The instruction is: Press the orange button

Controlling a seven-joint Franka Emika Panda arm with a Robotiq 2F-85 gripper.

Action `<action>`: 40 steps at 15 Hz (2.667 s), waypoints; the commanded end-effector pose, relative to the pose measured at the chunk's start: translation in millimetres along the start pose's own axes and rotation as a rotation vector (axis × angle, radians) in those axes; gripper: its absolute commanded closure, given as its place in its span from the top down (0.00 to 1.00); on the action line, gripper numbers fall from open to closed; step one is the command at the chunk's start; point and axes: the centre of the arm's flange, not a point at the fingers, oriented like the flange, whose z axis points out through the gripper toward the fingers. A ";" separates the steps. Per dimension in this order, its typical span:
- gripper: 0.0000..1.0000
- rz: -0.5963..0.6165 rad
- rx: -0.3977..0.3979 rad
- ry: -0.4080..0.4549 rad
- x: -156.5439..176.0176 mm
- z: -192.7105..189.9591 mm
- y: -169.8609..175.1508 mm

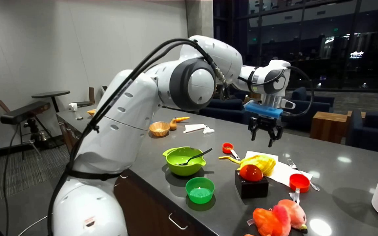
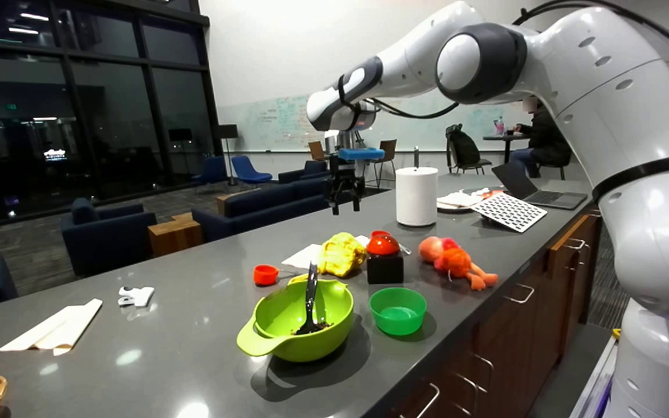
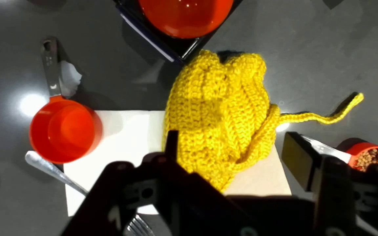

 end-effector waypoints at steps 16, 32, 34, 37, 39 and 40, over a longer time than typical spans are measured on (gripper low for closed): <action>0.00 0.506 -0.028 -0.036 -112.4 -7.4 68.5; 0.00 0.347 0.019 -0.194 -149.1 46.6 27.1; 0.00 0.326 0.013 -0.196 -145.0 46.9 23.2; 0.00 0.292 0.007 -0.197 -138.1 49.6 21.2; 0.00 0.271 0.008 -0.200 -133.8 50.8 22.3; 0.00 0.259 0.007 -0.201 -131.1 50.7 22.4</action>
